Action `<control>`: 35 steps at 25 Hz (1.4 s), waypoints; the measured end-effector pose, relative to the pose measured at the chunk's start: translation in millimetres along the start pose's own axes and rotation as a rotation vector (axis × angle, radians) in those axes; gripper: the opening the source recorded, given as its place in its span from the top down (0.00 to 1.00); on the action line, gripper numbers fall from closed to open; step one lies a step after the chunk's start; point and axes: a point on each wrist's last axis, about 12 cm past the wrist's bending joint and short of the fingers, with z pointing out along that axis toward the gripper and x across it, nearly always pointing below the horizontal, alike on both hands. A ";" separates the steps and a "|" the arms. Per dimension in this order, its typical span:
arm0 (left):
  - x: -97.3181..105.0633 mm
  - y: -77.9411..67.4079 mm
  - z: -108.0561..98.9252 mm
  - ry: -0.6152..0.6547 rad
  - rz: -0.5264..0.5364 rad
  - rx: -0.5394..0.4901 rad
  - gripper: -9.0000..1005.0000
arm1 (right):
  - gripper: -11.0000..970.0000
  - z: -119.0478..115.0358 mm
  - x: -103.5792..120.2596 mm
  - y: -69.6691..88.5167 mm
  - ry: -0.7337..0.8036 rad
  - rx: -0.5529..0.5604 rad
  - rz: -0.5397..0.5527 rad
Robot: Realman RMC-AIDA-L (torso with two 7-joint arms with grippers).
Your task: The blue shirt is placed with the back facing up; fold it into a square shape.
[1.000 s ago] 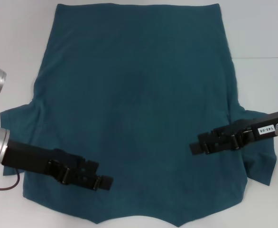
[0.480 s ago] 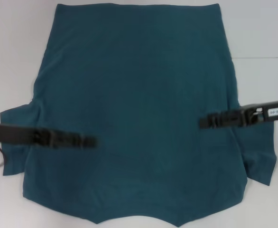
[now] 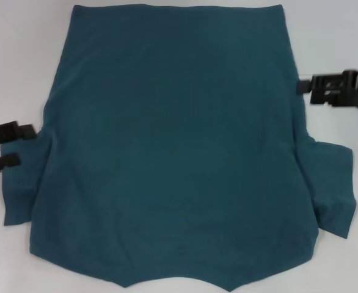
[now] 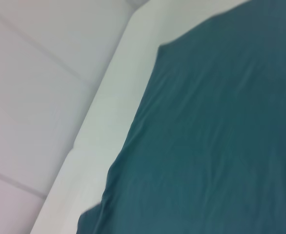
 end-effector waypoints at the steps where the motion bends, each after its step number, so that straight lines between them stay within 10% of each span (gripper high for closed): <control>1: 1.1 4.9 -1.8 -0.012 -0.018 -0.014 0.10 | 0.31 -0.4 -2.8 -0.7 -0.005 0.005 0.008; 16: 12.7 48.8 -2.8 -0.151 -0.131 -0.172 0.11 | 0.32 4.3 -18.1 -9.1 -0.055 0.037 0.076; 35: 17.4 57.4 21.8 -0.130 -0.097 -0.225 0.19 | 0.33 3.4 -17.7 -9.8 -0.067 0.028 0.087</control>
